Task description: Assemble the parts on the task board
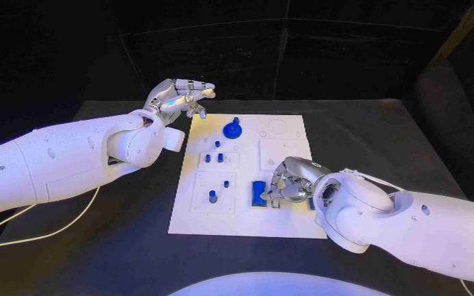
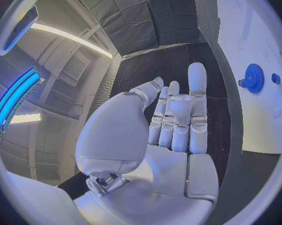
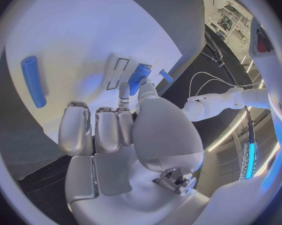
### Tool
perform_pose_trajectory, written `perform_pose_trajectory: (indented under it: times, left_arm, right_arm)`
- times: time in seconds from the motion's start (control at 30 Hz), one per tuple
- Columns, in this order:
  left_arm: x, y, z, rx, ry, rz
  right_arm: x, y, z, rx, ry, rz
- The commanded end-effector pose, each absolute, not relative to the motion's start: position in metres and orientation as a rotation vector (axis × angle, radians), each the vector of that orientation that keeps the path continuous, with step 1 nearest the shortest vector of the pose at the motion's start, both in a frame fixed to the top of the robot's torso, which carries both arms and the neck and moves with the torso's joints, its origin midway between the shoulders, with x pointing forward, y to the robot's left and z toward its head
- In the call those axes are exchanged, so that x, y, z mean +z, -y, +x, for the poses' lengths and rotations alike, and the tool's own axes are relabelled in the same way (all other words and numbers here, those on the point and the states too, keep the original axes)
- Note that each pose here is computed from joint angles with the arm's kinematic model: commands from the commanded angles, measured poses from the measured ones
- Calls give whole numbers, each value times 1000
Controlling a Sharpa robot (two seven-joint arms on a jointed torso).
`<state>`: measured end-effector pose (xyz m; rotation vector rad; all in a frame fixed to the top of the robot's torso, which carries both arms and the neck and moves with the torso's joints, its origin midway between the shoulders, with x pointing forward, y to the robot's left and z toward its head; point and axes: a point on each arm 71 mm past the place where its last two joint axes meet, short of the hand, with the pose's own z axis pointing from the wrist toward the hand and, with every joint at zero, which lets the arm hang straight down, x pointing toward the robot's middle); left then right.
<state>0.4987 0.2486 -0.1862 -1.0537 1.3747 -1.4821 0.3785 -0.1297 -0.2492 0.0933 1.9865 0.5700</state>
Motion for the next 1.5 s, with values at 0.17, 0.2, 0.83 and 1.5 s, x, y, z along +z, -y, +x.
perform_pose_trajectory:
  times: [0.17,0.2,0.83,1.5]
  left_arm:
    - [-184,-248,499,-1497,-1367,-1046]
    - [-184,-248,499,-1497,-1367,-1046]
    - [-186,-248,499,-1503,-1371,-1046]
    - [-188,-248,500,-1511,-1379,-1047]
  right_arm:
    - [-236,153,375,670,-1879,217]
    - [-234,158,375,670,-1873,227]
    - [-234,229,378,432,-1875,187]
    - [-251,225,372,346,-2001,124]
